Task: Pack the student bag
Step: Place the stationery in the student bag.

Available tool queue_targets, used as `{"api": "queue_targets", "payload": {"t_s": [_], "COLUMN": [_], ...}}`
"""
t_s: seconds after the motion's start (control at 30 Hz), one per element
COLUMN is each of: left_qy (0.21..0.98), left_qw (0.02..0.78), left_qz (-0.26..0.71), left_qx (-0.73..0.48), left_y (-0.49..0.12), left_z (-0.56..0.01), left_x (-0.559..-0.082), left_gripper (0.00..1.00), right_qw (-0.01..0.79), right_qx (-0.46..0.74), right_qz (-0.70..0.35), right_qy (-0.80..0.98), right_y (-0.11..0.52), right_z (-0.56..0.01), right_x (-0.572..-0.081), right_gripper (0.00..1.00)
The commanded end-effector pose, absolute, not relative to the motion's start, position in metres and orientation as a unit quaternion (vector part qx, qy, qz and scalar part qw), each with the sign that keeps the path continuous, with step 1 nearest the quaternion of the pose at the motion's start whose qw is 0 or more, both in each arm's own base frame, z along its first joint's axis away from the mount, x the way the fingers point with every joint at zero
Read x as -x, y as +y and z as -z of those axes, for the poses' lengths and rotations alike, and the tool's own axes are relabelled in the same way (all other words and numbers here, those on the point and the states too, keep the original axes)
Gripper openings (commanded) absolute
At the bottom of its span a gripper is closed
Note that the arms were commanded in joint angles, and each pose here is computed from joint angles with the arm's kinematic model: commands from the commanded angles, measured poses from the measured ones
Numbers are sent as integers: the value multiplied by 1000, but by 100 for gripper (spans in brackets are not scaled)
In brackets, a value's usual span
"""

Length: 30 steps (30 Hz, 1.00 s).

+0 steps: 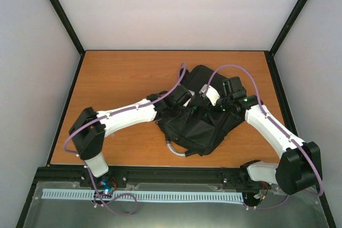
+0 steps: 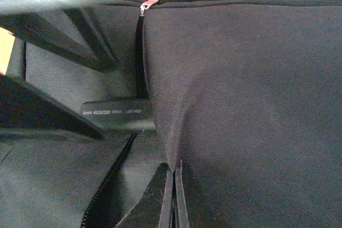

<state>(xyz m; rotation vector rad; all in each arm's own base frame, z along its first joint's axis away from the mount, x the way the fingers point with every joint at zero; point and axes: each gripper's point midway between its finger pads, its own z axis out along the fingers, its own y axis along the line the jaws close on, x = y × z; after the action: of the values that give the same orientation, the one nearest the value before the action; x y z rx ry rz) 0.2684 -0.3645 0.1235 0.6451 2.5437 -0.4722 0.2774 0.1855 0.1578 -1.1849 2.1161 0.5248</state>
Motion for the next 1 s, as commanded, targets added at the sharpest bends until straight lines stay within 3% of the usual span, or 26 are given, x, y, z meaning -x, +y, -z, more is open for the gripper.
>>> {"api": "queue_targets", "payload": {"t_s": [0.0, 0.13, 0.5, 0.97], "left_qy": [918, 918, 921, 905], "left_qw": [249, 236, 214, 267], "left_qz": [205, 222, 245, 248], "left_qx": [-231, -227, -214, -219], "left_y": [-347, -333, -339, -378], "left_z": [-156, -154, -116, -118], "left_x": [-247, -230, -222, -262], "left_gripper": [58, 55, 1, 1], "right_qw": [343, 343, 344, 342], "right_qx": [463, 463, 462, 463], "right_qz": [-215, -216, -217, -216], "right_qy": [788, 788, 788, 789], "right_y": [195, 195, 195, 195], "right_z": [-172, -172, -172, -171], "right_x": [-276, -276, -275, -275], "right_gripper": [3, 3, 3, 3]}}
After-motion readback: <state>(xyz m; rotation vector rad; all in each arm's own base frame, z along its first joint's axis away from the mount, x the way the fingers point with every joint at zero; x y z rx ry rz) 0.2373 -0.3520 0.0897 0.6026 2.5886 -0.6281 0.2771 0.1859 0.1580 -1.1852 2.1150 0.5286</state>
